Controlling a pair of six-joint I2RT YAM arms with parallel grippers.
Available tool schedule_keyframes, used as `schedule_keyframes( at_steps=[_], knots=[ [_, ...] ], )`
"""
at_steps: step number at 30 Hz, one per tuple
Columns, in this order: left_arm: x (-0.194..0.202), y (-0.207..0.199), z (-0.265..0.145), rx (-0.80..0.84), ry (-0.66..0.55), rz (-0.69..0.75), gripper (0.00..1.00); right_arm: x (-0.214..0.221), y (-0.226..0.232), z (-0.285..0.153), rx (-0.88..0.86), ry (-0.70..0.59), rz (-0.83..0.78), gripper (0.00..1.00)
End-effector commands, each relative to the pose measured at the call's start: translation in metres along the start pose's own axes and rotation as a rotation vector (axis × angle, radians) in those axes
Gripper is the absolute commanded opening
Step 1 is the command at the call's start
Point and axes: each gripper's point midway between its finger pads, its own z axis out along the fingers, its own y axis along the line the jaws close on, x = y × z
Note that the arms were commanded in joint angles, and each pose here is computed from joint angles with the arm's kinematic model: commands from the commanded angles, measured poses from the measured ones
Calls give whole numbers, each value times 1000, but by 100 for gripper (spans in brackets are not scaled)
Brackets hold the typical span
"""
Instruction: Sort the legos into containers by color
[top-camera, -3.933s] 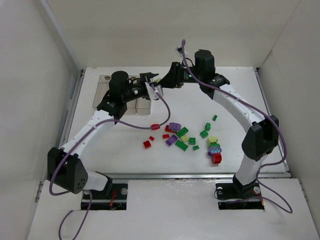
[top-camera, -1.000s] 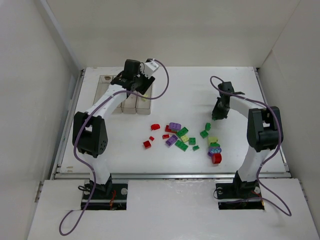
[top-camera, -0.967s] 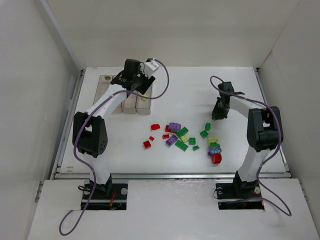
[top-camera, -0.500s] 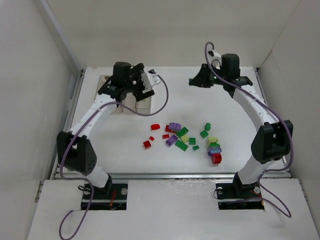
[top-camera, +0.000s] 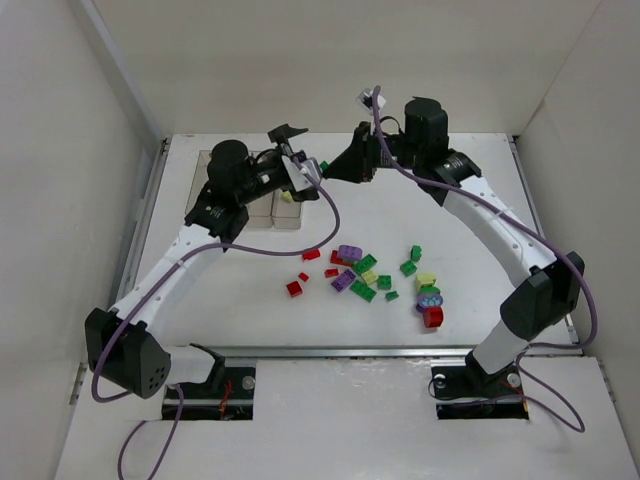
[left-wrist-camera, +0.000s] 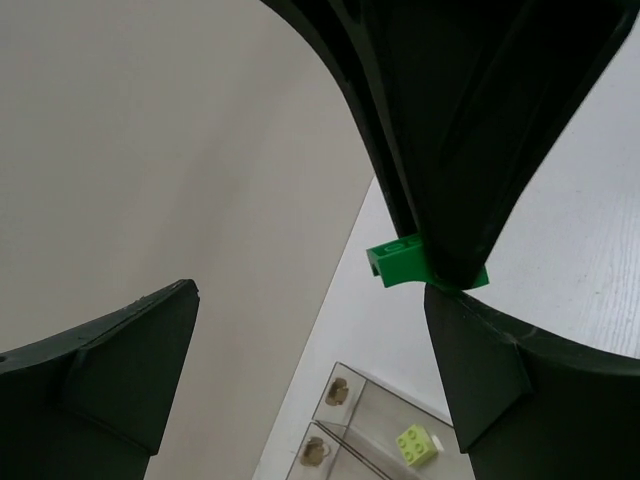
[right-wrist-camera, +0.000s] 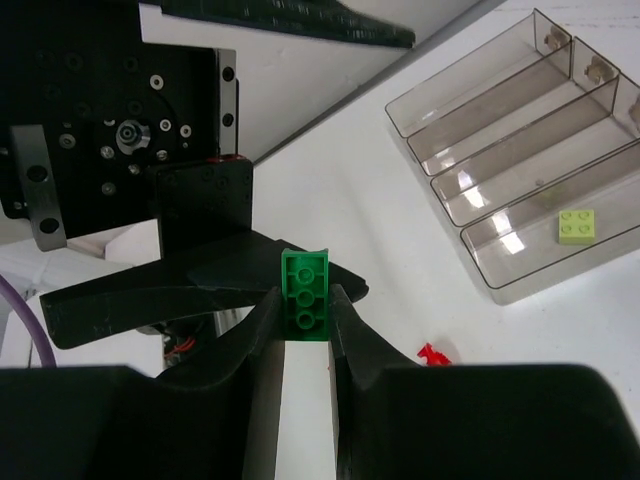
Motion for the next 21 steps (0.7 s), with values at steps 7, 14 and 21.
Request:
schedule_keyframes(
  at_steps=[7, 14, 21],
  knots=[
    [-37, -14, -4, 101, -130, 10, 91, -22, 18, -8, -4, -65, -64, 0],
    [-43, -16, -5, 111, -155, 15, 75, -21, 21, -8, 6, -68, -54, 0],
    [-48, -20, -4, 124, -174, -1, 64, -18, 21, 1, 8, -60, -40, 0]
  ],
)
